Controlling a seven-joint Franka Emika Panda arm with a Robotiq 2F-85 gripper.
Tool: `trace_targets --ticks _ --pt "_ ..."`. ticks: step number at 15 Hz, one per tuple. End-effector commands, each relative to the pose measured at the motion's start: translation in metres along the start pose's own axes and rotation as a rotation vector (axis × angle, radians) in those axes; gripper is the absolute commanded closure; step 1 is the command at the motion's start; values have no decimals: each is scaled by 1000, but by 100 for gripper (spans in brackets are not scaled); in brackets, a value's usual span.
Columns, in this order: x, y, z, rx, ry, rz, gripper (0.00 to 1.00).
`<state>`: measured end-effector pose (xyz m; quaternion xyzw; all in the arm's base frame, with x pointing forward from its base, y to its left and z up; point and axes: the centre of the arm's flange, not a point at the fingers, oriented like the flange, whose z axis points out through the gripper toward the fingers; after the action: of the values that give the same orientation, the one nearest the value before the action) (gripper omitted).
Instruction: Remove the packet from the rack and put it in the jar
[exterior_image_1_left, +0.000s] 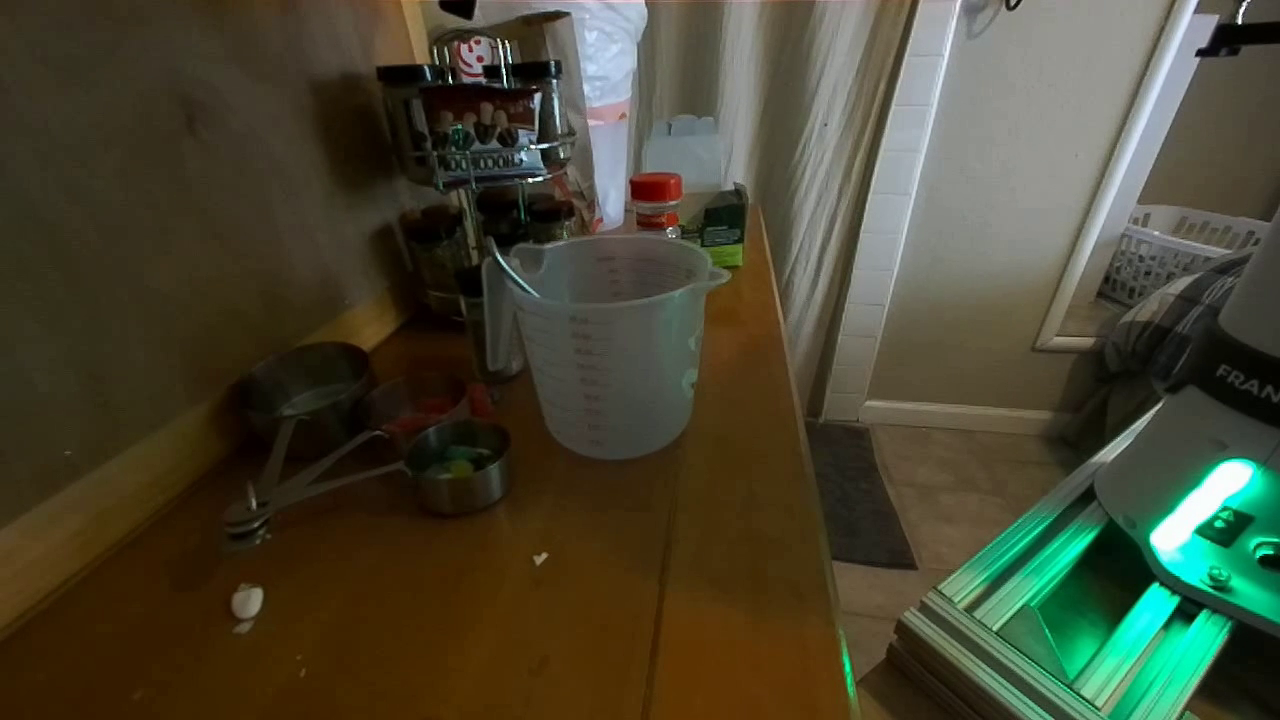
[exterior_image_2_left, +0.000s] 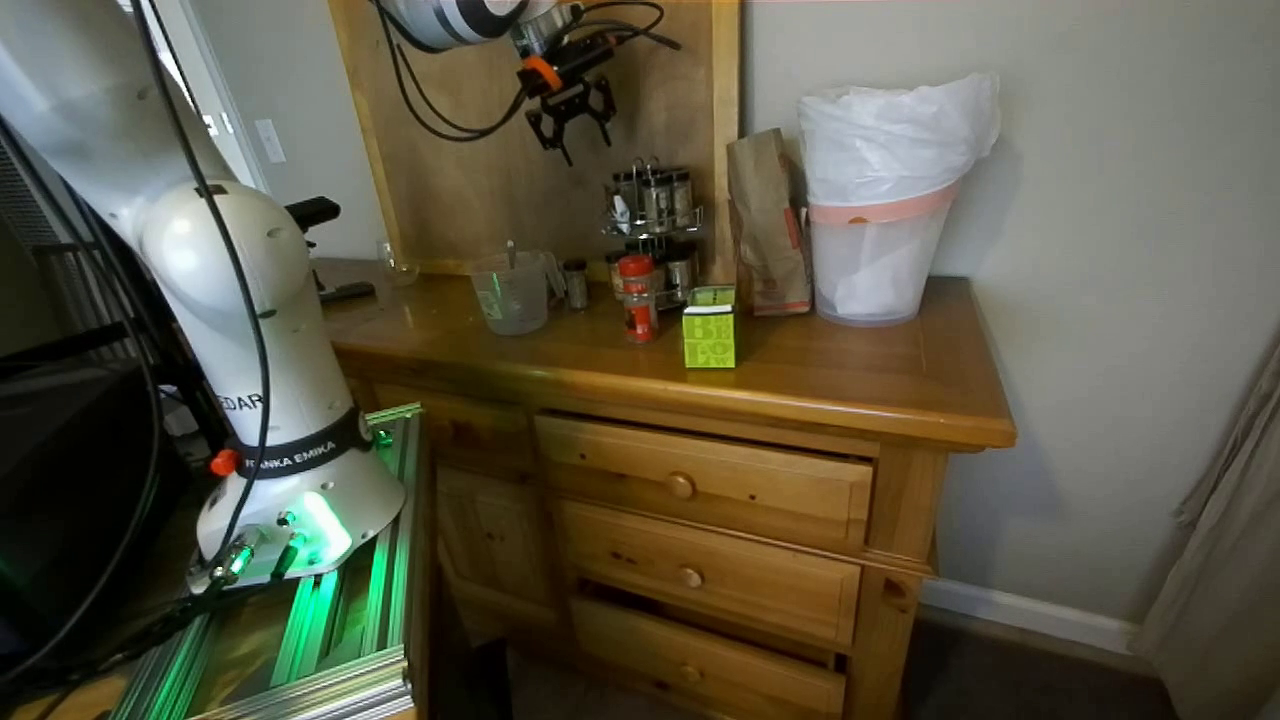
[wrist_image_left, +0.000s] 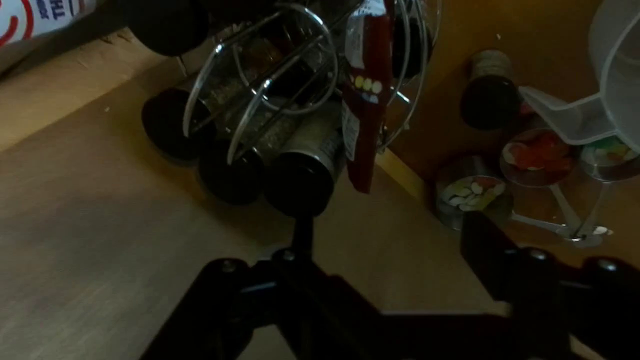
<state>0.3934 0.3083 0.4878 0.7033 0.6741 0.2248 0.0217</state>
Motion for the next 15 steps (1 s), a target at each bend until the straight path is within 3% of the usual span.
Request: trace_targets --ticks 1,2,3,5,6,7,9,10,11,13,15 --pt "-5 -4 -8 73 3 -84 28" --pt "-6 -1 -1 81 -11 -80 44" --pt "-8 2 6 82 -30 -75 39" --pt "-13 6 19 90 -55 -59 50" --pt "-15 10 26 80 -69 -44 48" --pt "-17 13 30 79 -78 -36 58" --pt "-22 17 38 92 -97 -30 58" --pt "-23 19 41 102 -105 -30 64" --pt "-24 19 45 106 -109 -30 60" --pt "-24 21 51 108 -112 -25 85" --pt "-23 22 53 114 -114 -26 98"
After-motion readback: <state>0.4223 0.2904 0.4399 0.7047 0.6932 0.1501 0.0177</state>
